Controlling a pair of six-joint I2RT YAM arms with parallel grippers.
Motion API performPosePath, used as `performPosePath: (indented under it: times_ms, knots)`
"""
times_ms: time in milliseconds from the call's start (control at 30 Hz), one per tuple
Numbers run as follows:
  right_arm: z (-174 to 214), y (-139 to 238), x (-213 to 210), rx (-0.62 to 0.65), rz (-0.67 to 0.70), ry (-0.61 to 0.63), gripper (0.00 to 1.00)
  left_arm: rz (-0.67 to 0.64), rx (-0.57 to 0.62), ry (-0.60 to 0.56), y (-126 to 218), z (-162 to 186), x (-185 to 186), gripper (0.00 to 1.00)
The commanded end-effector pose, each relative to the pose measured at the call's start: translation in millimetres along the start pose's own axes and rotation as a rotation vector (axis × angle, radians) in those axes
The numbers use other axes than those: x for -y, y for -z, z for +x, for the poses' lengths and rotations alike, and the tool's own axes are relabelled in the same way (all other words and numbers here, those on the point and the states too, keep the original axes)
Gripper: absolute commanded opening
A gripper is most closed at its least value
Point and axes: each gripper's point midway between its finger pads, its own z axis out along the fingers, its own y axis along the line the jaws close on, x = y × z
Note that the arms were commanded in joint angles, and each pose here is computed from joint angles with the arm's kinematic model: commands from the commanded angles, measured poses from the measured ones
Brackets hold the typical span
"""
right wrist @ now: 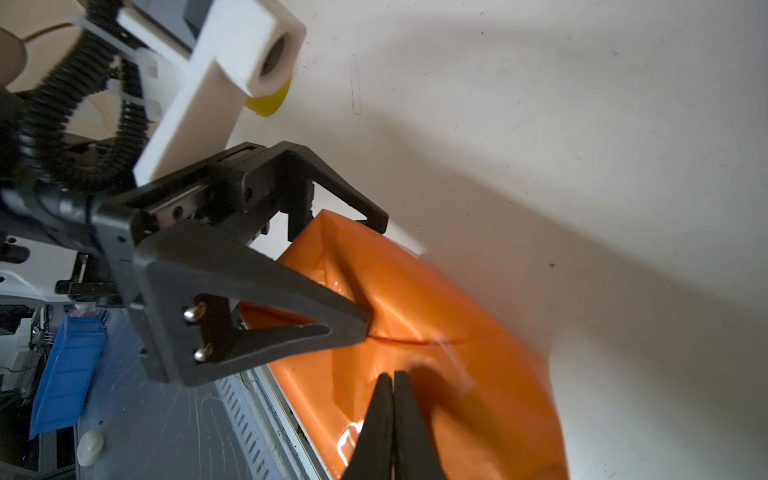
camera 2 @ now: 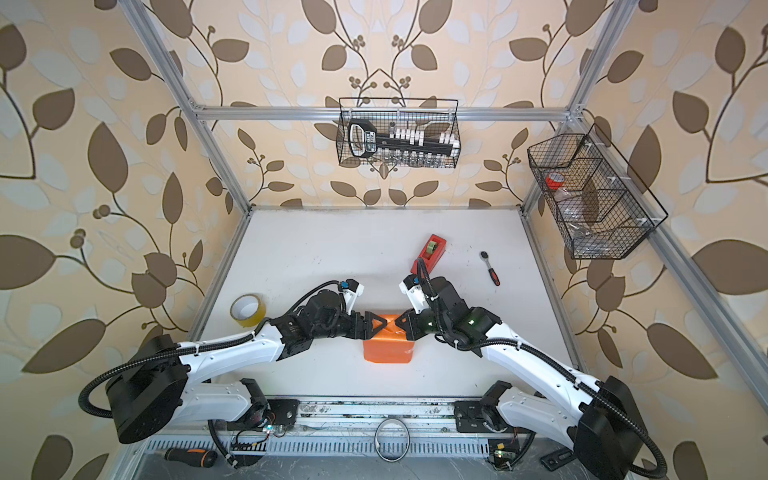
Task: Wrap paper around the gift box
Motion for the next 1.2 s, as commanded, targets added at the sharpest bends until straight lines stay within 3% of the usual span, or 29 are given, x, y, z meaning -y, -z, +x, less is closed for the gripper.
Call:
performPosePath:
  times_ms: [0, 400, 633, 867, 1033, 1100, 1167]
  knots:
    - [-7, 0, 7, 0.010, 0.013, -0.023, 0.06, -0.208, -0.177, 0.017, 1, 52, -55, 0.90]
    - [-31, 2, 40, 0.058, 0.094, -0.097, 0.05, -0.205, -0.177, 0.015, 0, 51, -53, 0.90]
    - [-58, 46, 36, 0.209, 0.155, -0.042, 0.11, -0.165, -0.119, -0.002, 2, 26, -31, 0.92]
    - [-29, 53, 25, 0.209, 0.188, 0.040, 0.33, -0.107, 0.016, -0.065, 18, -29, 15, 0.98]
    - [2, 57, 20, 0.182, 0.214, 0.097, 0.61, -0.063, 0.126, -0.138, 44, -62, 47, 0.99]
    - [13, 56, 20, 0.162, 0.199, 0.094, 0.74, -0.054, 0.141, -0.159, 54, -63, 51, 0.99]
    - [26, 52, 13, 0.153, 0.154, 0.105, 0.80, -0.044, 0.130, -0.187, 64, -55, 50, 0.99]
